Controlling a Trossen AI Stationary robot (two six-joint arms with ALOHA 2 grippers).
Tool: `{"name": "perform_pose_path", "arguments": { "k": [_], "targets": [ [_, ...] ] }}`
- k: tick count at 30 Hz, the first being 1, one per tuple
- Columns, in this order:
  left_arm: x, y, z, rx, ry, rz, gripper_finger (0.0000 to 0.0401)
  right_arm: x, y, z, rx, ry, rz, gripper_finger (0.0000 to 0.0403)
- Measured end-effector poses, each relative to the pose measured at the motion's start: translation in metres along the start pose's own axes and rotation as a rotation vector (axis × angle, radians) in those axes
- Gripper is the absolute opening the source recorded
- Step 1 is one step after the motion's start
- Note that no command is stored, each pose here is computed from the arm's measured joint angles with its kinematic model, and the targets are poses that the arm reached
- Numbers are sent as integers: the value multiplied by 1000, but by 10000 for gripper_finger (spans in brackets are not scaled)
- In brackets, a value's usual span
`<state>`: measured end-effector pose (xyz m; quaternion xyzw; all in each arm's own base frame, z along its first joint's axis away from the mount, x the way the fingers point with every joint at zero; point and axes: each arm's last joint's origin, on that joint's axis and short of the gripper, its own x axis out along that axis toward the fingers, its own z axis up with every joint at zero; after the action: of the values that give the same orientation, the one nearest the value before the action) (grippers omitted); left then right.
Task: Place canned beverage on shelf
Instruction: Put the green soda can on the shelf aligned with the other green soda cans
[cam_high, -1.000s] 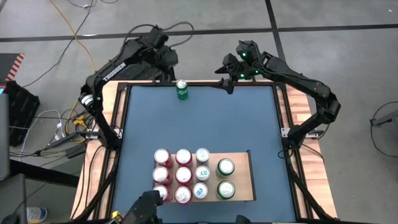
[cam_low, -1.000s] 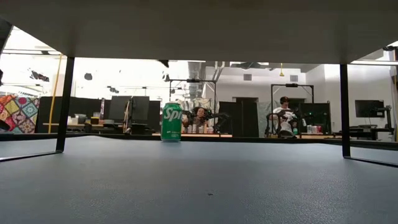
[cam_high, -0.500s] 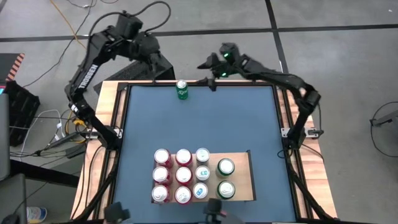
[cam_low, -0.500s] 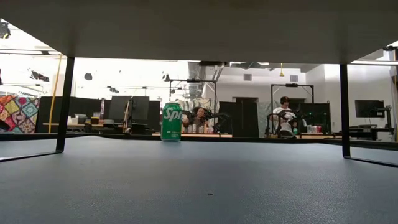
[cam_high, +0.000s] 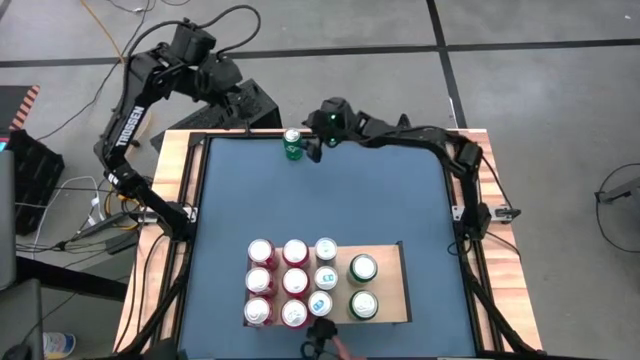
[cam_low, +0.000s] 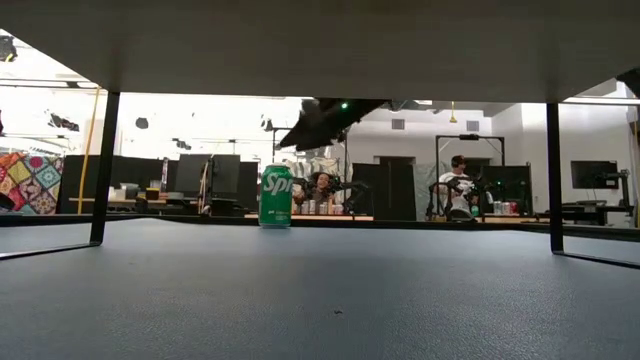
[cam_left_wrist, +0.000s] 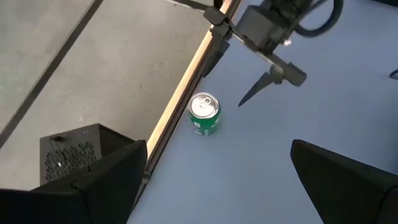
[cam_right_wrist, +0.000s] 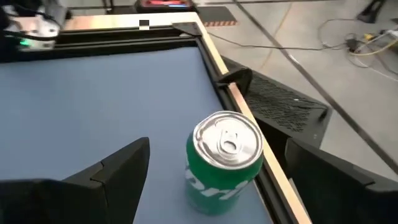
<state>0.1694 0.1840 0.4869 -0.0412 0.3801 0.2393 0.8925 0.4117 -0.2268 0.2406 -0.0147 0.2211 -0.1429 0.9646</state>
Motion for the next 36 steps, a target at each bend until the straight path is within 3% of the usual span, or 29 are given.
{"name": "perform_pose_path", "arguments": {
  "k": [5, 11, 15, 24, 32, 36],
  "targets": [
    [1, -1, -1, -6, 11, -8, 384, 18, 7, -16, -24, 49, -69, 359],
    [1, -1, -1, -21, 8, -19, 384, 17, 9, -11, 13, 20, -122, 358],
    [1, -2, -2, -32, 21, -26, 384, 18, 13, -11, 95, 19, -110, 359],
    [0, -2, -3, -31, 32, -30, 384, 21, 44, -6, 59, 20, -36, 359],
    [1, -3, -6, -29, 57, -38, 384, 21, 22, -37, 131, 15, -113, 359],
    [1, -3, -6, -29, 57, -38, 384, 21, 18, -44, 90, -35, -128, 359]
  ]
}}
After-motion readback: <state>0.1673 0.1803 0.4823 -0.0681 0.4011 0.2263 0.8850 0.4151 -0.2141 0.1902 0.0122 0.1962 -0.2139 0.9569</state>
